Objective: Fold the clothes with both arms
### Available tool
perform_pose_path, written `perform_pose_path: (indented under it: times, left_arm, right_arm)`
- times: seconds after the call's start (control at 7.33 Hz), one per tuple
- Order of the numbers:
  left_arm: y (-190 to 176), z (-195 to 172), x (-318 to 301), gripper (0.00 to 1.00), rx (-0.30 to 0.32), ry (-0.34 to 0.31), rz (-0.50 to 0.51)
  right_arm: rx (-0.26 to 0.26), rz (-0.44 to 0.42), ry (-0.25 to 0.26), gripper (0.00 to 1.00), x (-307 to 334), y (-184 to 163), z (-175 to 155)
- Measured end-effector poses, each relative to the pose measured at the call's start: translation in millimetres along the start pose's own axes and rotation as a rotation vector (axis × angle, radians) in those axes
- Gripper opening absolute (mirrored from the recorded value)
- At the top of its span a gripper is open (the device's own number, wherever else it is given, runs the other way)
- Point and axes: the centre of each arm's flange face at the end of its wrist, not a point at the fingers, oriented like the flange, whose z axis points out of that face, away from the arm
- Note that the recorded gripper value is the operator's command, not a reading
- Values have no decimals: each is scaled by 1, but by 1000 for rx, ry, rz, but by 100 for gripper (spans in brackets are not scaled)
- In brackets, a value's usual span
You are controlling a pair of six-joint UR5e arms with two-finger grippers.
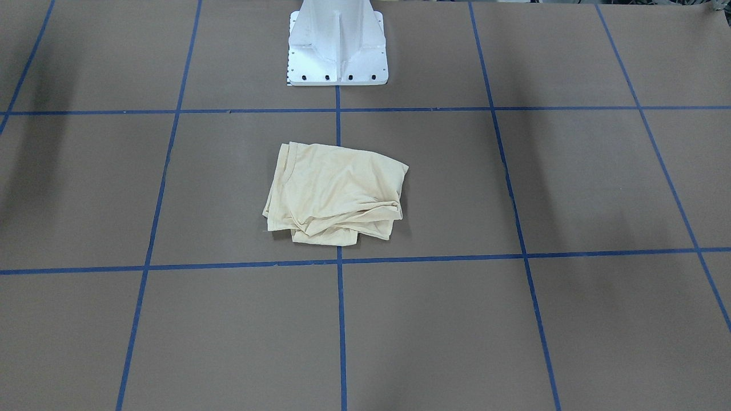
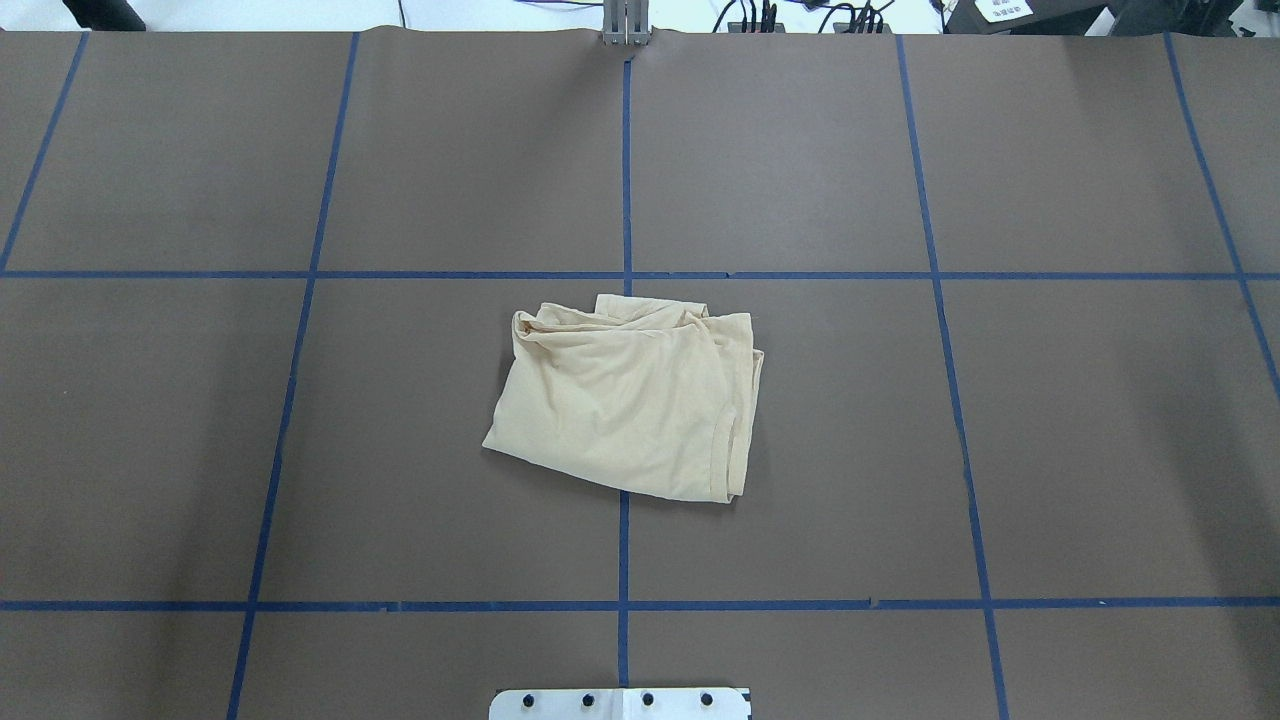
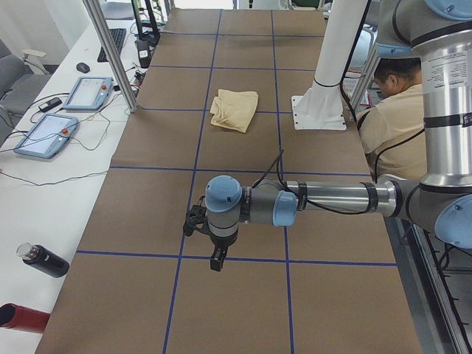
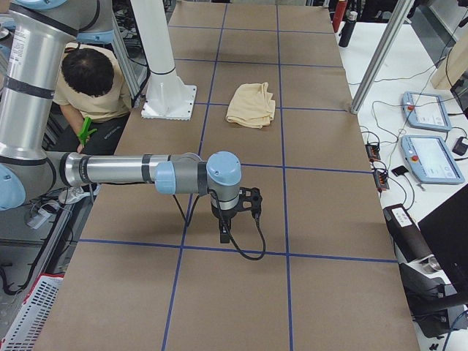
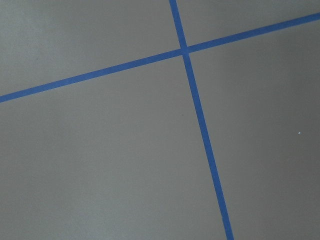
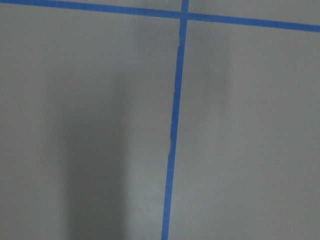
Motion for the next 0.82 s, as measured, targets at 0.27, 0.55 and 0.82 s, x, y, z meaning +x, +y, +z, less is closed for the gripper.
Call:
perform_pose_path:
  times: [0.27,0.55,0.82]
  left_arm:
    - [1,-1,1,100,1,-1,1]
    - [2,-1,1,100,0,-3,1]
    - [2,0,0,100,0,-3,-1]
  right_arm:
    - [0,0,-1,100,0,0,0]
    - [-3,3,-1,100,1,0,1]
    - [-7,8,-1,100,3,0,4]
